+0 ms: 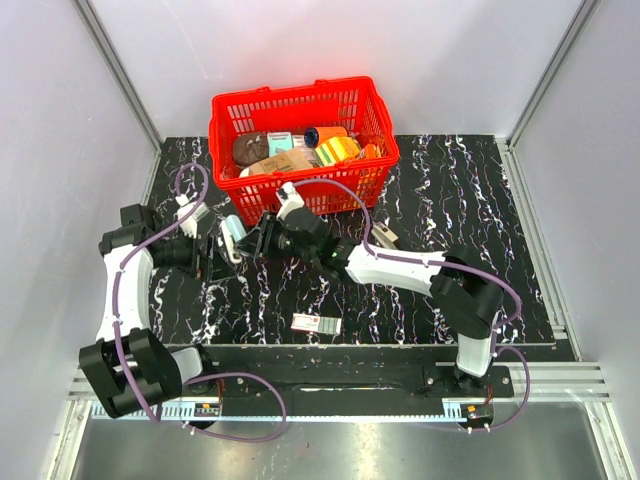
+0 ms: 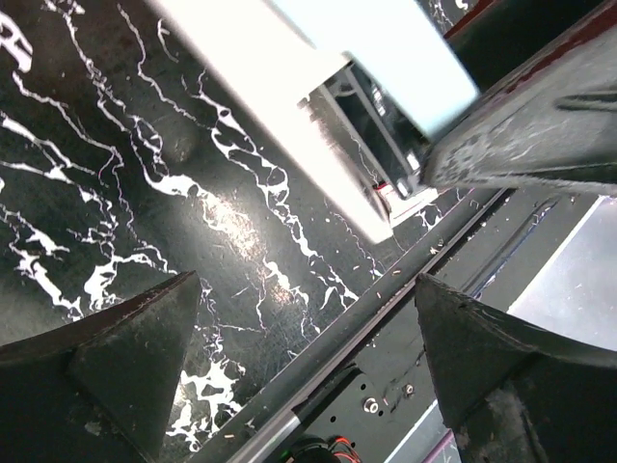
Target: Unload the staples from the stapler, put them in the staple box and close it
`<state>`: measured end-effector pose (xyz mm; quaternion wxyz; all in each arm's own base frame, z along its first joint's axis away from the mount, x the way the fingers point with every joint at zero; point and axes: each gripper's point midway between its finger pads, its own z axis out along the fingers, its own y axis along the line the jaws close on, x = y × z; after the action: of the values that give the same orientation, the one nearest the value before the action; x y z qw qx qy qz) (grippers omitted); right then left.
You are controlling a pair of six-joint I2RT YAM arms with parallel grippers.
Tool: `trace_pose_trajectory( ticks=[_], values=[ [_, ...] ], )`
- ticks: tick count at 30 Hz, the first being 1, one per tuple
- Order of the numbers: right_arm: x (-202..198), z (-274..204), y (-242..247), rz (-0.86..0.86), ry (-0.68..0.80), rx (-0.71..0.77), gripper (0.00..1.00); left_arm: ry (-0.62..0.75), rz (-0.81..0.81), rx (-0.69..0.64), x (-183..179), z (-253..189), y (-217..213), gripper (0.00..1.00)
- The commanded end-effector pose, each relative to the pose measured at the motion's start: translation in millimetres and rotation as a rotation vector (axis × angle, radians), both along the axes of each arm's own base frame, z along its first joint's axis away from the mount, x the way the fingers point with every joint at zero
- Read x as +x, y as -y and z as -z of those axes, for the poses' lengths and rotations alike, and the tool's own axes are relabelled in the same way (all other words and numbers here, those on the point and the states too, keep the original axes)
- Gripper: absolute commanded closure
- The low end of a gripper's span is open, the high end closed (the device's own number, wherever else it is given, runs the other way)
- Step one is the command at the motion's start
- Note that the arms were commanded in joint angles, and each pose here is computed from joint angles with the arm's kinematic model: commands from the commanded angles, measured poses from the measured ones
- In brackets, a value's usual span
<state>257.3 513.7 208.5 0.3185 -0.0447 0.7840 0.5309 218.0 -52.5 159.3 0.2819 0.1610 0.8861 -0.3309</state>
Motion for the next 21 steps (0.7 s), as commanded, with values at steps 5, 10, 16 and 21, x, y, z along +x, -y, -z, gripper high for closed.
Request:
trace_pose_trajectory(
  ticks=[5,10,16,21],
  values=[
    [-23.7,-61.6,-6.8,-0.033,0.017,0.197,1.00,0.198,0.091,-0.006,8.3,-25.0,15.2,0.13],
    [-27.2,-67.7,-7.4,-0.039,0.013,0.217,1.00,0.264,0.092,0.048,10.2,-27.9,11.4,0.42],
    [-38.4,-64.0,-11.8,-0.069,-0.007,0.223,1.00,0.297,0.089,0.081,8.4,-26.8,9.4,0.57],
    [-49.8,-48.6,-9.1,-0.084,-0.023,0.194,1.00,0.320,0.110,0.096,6.9,-27.1,9.4,0.59]
  ],
)
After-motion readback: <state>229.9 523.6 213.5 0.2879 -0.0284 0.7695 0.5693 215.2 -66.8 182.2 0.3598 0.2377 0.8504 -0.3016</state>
